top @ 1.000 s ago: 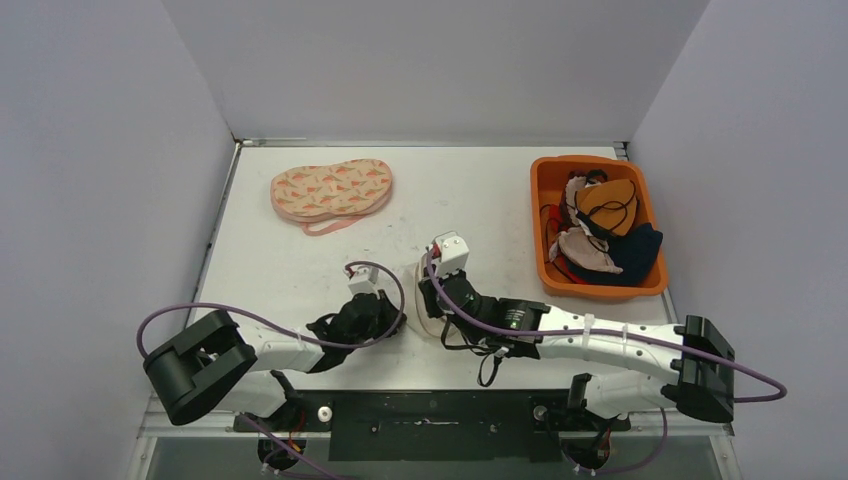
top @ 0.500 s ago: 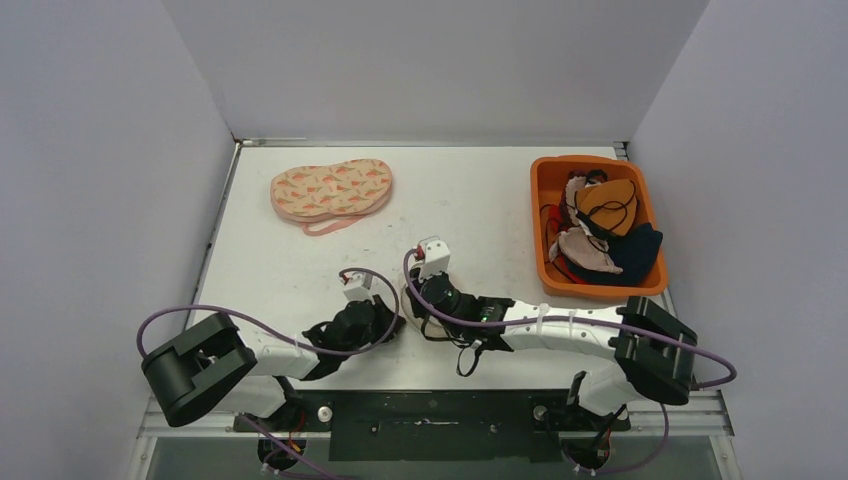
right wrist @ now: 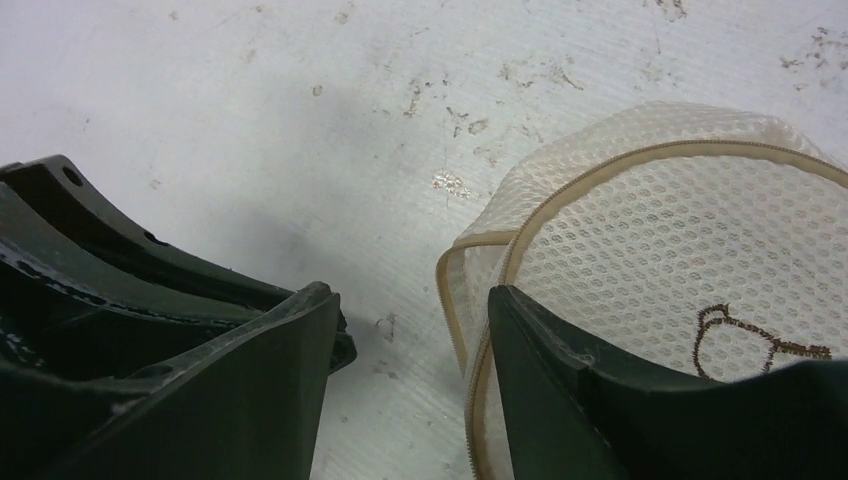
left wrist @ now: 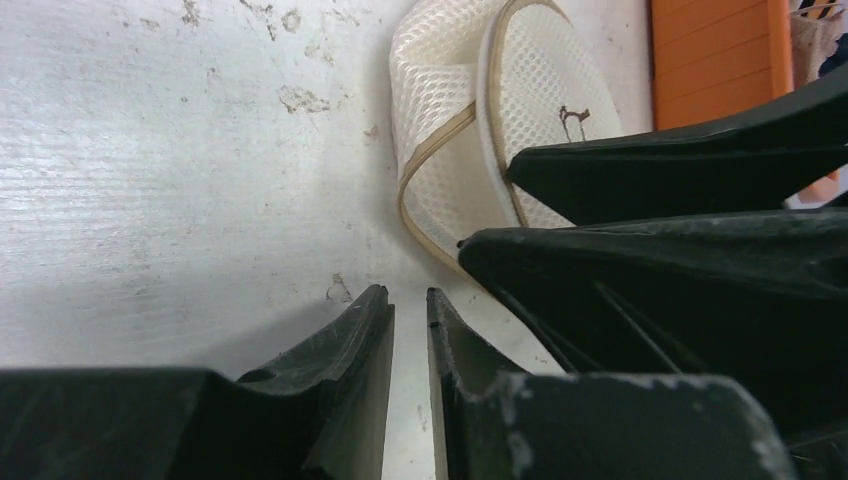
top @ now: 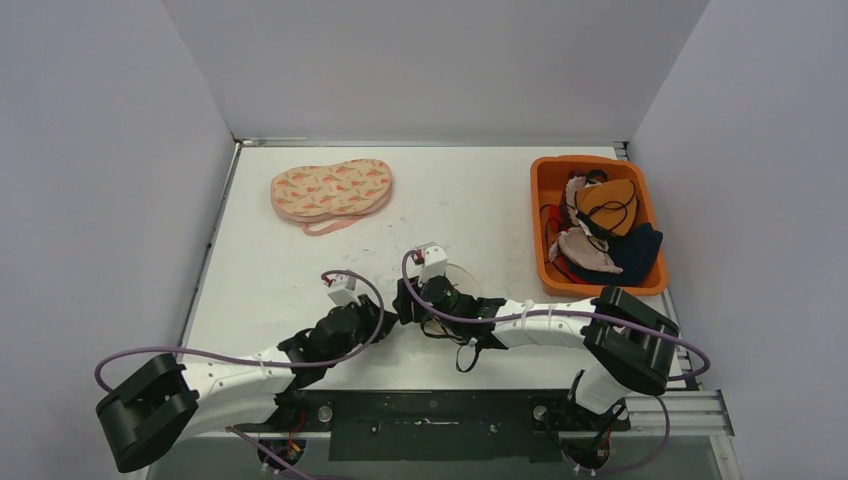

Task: Unzip the laundry bag and remove the bra
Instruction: Close the laundry bag at the center of the board.

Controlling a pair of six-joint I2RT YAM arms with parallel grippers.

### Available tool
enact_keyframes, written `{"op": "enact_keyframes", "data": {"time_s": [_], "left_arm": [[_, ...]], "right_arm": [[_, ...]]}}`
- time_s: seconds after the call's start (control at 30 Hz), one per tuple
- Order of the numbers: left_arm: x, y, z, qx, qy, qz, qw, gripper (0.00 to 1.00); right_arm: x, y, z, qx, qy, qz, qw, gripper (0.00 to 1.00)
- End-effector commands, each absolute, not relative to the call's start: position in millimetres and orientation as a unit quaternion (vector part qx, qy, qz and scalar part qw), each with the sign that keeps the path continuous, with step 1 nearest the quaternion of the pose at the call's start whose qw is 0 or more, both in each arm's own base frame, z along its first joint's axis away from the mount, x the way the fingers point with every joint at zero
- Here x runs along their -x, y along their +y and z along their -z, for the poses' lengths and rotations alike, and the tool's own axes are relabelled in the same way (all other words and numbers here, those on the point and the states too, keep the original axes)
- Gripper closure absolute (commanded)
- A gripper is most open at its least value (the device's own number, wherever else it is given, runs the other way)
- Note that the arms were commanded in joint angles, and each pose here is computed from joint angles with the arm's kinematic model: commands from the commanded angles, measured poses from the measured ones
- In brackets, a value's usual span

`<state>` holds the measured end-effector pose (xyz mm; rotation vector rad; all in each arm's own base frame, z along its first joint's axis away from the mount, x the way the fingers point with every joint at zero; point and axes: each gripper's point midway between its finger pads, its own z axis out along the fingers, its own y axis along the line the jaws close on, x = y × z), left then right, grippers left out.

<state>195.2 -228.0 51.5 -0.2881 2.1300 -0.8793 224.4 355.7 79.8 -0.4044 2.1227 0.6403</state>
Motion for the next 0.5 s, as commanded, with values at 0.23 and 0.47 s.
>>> {"op": "enact_keyframes", "data": {"time_s": [0.23,0.47], "left_arm": [[-203,-216,-121,0.111,0.809,0.356,0.454,0.73],[-209,-253,-181,0.063,0.785,0.411,0.460,0.60]], "right_arm": [[-215,347,-161,0.136,0.808,-0.325,0.473,0.22],[-219,289,-210,0.091,0.796,-0.278,0.530,0.16]]}}
